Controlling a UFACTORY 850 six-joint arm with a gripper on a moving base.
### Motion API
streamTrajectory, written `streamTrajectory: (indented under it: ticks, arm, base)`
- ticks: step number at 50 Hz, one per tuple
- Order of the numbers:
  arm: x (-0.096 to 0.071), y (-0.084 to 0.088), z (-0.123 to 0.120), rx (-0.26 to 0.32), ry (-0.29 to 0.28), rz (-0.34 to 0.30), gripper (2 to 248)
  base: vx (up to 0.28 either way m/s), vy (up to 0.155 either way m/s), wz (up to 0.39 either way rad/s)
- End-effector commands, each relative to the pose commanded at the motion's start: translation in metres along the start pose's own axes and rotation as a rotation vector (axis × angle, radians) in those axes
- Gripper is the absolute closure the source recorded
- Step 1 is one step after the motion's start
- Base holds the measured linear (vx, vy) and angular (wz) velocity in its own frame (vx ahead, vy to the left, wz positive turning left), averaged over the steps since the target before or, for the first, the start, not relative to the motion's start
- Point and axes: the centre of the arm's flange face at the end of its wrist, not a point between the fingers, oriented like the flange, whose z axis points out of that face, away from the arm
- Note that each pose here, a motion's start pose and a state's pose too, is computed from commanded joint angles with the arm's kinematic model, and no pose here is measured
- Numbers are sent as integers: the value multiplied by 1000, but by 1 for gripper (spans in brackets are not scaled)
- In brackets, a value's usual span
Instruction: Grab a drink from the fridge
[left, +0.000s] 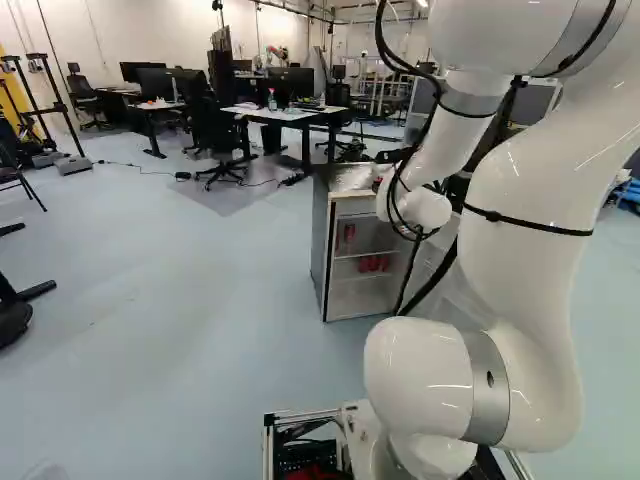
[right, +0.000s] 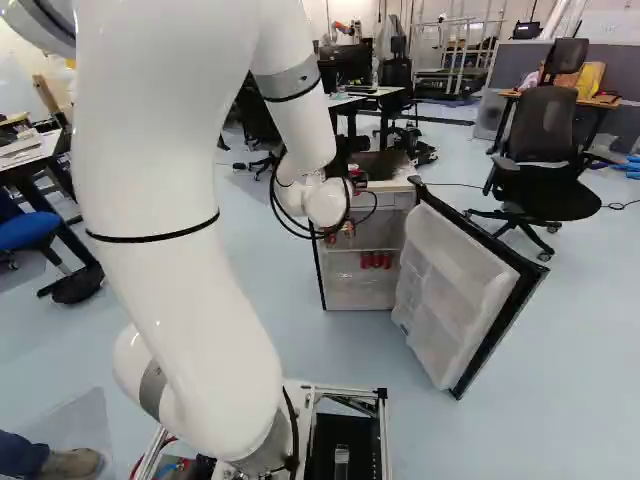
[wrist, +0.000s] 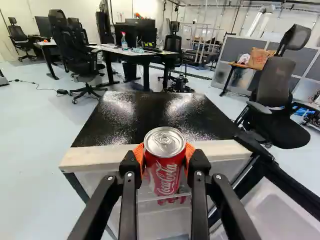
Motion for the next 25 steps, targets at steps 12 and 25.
streamTrajectory:
  ticks: [12, 25]
  arm:
    - [12, 1, 8, 1, 2, -8, 151]
    - [25, 2, 16, 2, 5, -17, 151]
  base:
    - [0, 0, 0]
    - [0, 0, 0]
